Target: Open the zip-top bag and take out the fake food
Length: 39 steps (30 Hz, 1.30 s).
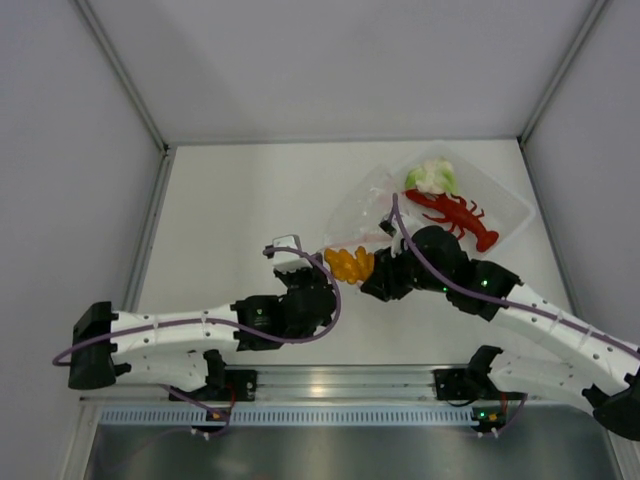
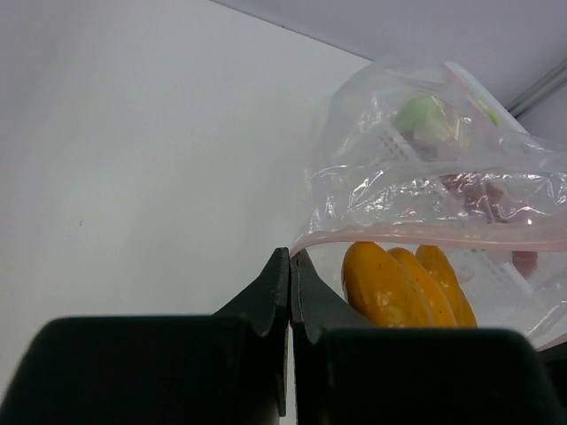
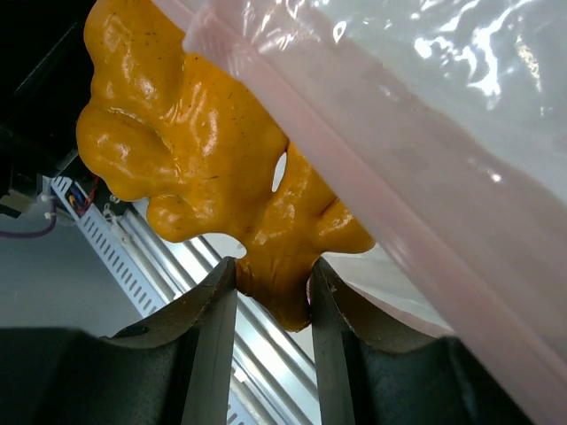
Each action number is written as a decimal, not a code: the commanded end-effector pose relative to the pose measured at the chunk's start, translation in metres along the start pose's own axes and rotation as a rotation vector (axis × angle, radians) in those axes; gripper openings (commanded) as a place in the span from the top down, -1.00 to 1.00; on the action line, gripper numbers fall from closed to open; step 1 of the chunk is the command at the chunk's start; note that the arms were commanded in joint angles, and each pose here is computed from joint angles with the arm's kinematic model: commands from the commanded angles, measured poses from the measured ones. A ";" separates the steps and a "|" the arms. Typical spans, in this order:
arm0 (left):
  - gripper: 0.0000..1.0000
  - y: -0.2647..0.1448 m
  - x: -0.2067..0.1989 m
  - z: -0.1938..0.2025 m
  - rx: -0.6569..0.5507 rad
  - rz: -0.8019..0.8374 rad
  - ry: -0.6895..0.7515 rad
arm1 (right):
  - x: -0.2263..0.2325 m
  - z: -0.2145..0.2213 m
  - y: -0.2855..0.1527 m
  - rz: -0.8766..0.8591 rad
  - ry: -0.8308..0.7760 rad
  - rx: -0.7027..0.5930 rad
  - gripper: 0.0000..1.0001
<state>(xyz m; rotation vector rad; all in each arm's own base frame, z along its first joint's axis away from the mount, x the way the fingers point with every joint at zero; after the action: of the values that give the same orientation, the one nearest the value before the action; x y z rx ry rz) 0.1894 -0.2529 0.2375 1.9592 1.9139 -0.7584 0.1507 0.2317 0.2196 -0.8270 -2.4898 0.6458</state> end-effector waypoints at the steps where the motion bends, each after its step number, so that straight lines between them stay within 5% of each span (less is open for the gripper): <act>1: 1.00 -0.002 0.006 -0.009 0.011 0.005 -0.047 | 0.012 -0.018 -0.008 -0.072 -0.059 -0.101 1.00; 20: 1.00 -0.018 -0.003 -0.020 0.151 0.124 -0.224 | 0.098 -0.071 -0.061 -0.643 -0.192 -0.349 1.00; 25: 1.00 -0.017 -0.006 -0.018 0.156 0.105 -0.206 | 0.107 -0.098 -0.078 -0.664 -0.191 -0.433 1.00; 39: 1.00 -0.016 0.004 -0.035 0.131 0.060 -0.197 | -0.009 -0.181 -0.094 0.073 -0.019 -0.481 1.00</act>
<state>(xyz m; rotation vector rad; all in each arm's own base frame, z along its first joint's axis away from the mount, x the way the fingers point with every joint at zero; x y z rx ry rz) 0.1767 -0.2376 0.2429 1.9776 1.7529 -1.0401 0.1733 0.2413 0.4269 -0.7775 -2.8150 -0.0267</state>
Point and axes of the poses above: each gripper's point midway between its finger pads, its own y axis out along the fingers, its own x axis along the line the jaws close on, z = x × y, the point moved 3 cm from there along -y, back along the fingers, and after that the axes turned 10 degrees about -y, right-handed, at the moved point
